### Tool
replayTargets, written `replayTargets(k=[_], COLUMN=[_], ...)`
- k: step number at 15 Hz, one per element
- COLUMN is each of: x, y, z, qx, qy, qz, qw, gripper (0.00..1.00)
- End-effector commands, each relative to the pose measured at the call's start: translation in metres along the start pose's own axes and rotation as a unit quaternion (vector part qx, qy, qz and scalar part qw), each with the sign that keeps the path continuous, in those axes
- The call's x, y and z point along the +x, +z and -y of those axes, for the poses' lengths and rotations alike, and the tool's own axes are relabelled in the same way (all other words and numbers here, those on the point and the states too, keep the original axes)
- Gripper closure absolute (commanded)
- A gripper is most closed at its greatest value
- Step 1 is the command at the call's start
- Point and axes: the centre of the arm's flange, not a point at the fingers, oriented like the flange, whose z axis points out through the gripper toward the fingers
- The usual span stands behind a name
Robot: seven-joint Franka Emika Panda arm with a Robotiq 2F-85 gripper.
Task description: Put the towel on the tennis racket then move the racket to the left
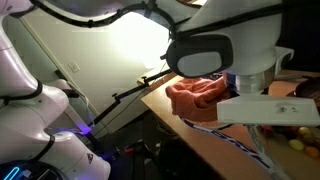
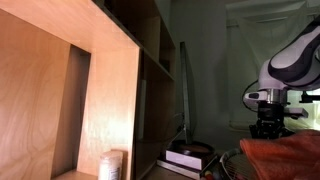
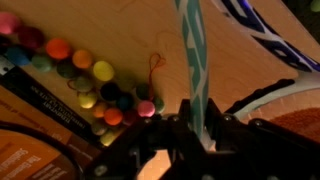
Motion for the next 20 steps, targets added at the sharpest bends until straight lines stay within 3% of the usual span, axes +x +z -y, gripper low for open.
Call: replayTargets(k=[1,9,15,20], x=[0.004,0.059,0.110,0.131], y=[-0.002,0.010,0.063,0.113], z=[0.000,0.008,0.013,0.011], qx=[0.006,0.005,0.015,0.029], qy=[0.004,-0.016,-0.031,-0.035], qz=[-0.013,0.028,0.098,0.142], qw=[0.9999,0.9995,0.9946,0.9889], gripper=[0.92,0.92,0.92,0.92])
